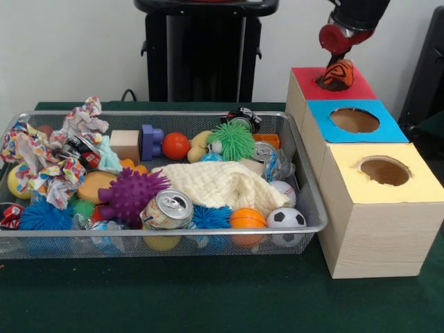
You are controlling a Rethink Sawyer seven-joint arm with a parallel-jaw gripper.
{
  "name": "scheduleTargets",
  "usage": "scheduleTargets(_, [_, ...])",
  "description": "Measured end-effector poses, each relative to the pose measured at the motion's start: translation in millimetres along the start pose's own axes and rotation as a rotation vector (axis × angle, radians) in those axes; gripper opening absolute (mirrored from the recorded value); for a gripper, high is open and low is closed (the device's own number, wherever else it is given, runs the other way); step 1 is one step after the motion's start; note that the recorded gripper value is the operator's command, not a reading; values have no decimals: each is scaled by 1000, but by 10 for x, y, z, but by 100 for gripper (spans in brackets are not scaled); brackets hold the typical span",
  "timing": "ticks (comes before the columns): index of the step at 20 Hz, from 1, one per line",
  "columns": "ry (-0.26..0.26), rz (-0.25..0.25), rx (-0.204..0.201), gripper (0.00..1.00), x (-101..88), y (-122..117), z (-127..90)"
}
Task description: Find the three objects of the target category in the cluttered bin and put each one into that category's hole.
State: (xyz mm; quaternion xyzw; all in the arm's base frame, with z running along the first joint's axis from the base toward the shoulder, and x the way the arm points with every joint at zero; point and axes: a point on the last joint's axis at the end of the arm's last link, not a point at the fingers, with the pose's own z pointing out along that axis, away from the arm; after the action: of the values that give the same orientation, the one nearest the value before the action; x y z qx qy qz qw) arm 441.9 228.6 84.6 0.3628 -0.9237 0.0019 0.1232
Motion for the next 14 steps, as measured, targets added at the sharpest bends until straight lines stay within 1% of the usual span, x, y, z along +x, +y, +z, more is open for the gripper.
scheduleTargets(9, [42,-2,-8,0,-59,-14,3])
scheduleTargets(14, [51,-2,-10,0,-73,-22,4])
